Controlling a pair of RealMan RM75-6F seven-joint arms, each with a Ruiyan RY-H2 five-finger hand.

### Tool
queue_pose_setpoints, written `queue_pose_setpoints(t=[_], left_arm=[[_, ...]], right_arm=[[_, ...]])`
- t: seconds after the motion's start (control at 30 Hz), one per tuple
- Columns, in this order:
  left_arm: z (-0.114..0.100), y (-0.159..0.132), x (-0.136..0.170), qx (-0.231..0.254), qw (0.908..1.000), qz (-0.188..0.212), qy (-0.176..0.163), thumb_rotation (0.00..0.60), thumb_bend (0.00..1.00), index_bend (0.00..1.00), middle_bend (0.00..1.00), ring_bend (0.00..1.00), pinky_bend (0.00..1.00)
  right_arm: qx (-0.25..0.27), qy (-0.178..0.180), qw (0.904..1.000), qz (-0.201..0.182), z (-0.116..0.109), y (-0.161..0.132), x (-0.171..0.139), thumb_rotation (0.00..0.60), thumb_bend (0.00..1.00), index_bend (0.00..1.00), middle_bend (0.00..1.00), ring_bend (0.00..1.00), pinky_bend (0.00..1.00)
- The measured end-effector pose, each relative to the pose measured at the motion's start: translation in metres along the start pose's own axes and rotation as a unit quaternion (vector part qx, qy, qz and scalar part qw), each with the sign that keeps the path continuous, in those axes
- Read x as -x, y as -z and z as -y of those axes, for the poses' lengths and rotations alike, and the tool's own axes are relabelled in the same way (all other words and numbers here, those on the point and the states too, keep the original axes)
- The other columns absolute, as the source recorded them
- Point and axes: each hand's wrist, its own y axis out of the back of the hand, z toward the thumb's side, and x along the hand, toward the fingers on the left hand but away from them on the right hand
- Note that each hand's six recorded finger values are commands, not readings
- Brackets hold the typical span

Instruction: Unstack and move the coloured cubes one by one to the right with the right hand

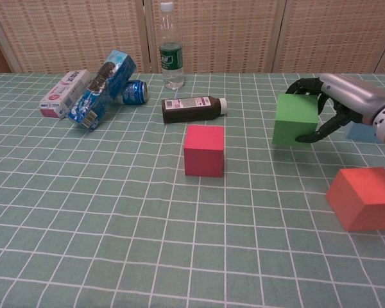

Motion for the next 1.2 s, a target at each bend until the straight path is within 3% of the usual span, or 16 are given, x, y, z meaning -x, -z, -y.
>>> queue_pose_setpoints(t=[0.1,0.23,0.37,0.53,0.7,0.9,1.0,1.13,1.2], left_arm=[[0.001,-0.001,-0.001,-0.002,1.0,0.001,0.003,0.6,0.47,0.13,0.19,0.2,0.39],[0.002,-0.001,-0.001,-0.002,1.0,0.001,0.005,0.6,0.47,0.13,0.19,0.2,0.39],[0.001,-0.001,0.0,-0.001,1.0,0.002,0.002,0.6,0.47,0.13,0.19,0.2,0.39],[0.001,-0.001,0.0,0.001,1.0,0.002,0.001,0.6,0.47,0.13,0.19,0.2,0.39],[0.001,-0.001,0.0,0.002,1.0,0.002,0.001,0.6,0.47,0.13,0.19,0.2,0.39],[0.001,-0.001,-0.001,0.002,1.0,0.001,0.002,0.6,0.47,0.13,0.19,0.2,0.39],[0.002,-0.002,-0.002,0.0,1.0,0.001,0.003,0.6,0.47,0.13,0.19,0.2,0.39],[0.003,-0.004,-0.002,-0.002,1.0,0.005,0.006,0.6,0.47,0.13,0.19,0.2,0.39],[0.004,-0.005,-0.002,-0.003,0.9999,0.007,0.009,0.6,0.47,0.13,0.19,0.2,0.39]], right_arm=[[0.001,-0.017,0.9997,0.015,-0.011,0.018,-0.007,0.6,0.11,0.33,0.25,0.03,0.09],[0.014,-0.048,0.9986,0.017,-0.017,0.03,-0.017,0.6,0.11,0.14,0.07,0.0,0.0],[0.039,-0.071,0.9967,-0.003,-0.017,0.026,-0.026,0.6,0.08,0.03,0.0,0.0,0.0],[0.032,-0.071,0.996,-0.044,-0.026,0.015,-0.043,0.6,0.06,0.0,0.0,0.0,0.0],[0.027,-0.033,0.997,-0.065,-0.045,0.009,-0.067,0.6,0.06,0.0,0.0,0.0,0.0],[-0.051,0.024,0.9976,-0.041,-0.068,0.018,-0.114,0.6,0.06,0.0,0.0,0.0,0.0],[-0.115,0.058,0.9917,-0.007,-0.078,0.026,-0.144,0.6,0.06,0.0,0.0,0.0,0.0],[-0.192,0.118,0.9729,0.052,-0.098,0.037,-0.191,0.6,0.06,0.0,0.0,0.0,0.0],[-0.205,0.136,0.9663,0.075,-0.104,0.041,-0.209,0.6,0.06,0.0,0.0,0.0,0.0]])
